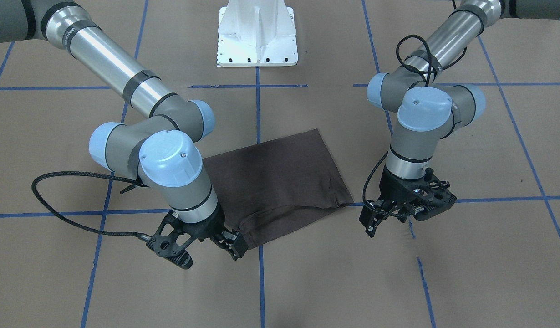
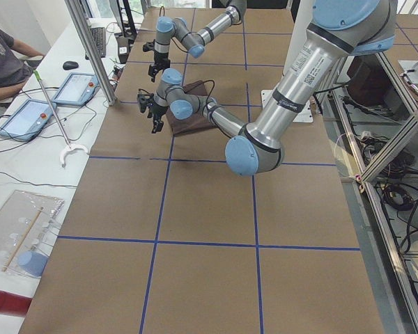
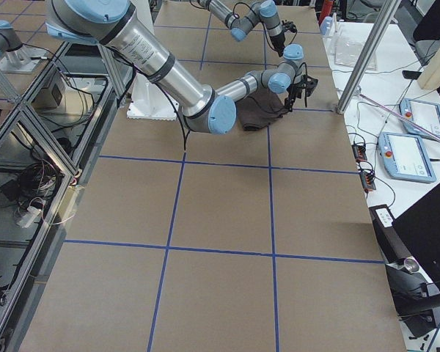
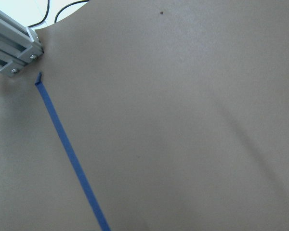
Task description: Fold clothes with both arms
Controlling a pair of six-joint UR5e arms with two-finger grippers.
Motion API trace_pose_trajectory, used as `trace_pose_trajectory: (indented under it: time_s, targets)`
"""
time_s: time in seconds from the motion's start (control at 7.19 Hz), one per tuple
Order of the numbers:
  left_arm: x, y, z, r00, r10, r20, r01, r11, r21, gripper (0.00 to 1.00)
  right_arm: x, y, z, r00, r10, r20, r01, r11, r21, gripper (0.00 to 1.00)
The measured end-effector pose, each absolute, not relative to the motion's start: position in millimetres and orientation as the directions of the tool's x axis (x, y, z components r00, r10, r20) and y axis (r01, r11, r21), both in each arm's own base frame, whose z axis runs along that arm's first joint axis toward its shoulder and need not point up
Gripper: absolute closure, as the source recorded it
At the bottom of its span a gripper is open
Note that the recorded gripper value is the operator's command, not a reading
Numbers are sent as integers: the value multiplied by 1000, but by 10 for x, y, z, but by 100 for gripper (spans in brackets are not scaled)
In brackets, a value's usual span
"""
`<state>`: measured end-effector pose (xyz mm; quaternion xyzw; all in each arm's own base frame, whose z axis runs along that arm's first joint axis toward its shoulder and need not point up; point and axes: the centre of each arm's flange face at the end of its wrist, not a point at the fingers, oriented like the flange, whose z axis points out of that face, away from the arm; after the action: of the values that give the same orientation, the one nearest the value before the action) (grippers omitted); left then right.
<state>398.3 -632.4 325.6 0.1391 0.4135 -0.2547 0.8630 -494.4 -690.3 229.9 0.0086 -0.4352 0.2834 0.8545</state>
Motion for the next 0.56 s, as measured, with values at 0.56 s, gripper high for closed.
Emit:
trace_pose_trajectory:
  time_s: [0.56]
  targets:
    - [2500, -6255, 3773, 647, -56, -760, 345, 911, 227, 0, -3120, -6954, 3419, 740, 123, 662, -210, 976, 54, 0]
